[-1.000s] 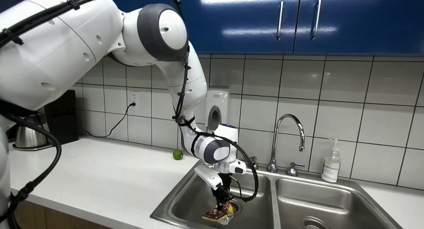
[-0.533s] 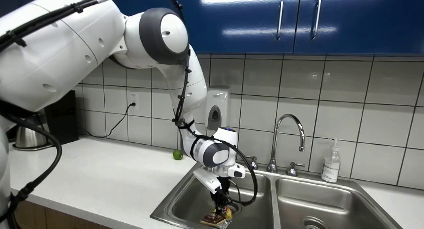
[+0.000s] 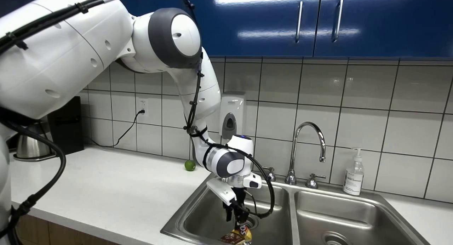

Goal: Put the packet in the sink.

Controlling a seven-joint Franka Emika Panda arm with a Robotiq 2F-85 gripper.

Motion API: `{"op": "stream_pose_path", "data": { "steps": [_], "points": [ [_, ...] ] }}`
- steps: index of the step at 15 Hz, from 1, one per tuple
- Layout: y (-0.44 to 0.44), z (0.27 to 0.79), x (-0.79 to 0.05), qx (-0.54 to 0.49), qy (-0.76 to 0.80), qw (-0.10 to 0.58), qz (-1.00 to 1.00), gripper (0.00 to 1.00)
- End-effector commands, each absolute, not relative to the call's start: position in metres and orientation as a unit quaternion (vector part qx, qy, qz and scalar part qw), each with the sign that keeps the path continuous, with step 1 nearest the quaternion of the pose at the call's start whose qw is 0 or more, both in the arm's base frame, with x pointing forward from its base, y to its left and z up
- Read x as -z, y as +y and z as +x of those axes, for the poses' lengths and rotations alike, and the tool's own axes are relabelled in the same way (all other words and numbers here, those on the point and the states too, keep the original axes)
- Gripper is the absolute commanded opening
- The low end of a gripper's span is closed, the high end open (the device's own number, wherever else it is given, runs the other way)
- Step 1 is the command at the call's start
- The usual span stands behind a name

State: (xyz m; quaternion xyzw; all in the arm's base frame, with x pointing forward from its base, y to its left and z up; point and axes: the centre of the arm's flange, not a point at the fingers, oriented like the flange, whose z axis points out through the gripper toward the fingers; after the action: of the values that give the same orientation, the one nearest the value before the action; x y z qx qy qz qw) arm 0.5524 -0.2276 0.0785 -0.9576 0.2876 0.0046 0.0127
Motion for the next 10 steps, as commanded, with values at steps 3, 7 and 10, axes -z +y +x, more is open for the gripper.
{"op": "stream_pose_path", "data": {
  "steps": [3, 7, 10],
  "points": [
    [-0.218, 0.566, -0.12, 0.034, 0.284, 0.017, -0.958, 0.99],
    [-0.213, 0.574, -0.141, 0.048, 0.27, 0.02, -0.961, 1.0],
    [-0.205, 0.577, -0.153, 0.049, 0.232, 0.042, -0.971, 1.0]
  ]
}}
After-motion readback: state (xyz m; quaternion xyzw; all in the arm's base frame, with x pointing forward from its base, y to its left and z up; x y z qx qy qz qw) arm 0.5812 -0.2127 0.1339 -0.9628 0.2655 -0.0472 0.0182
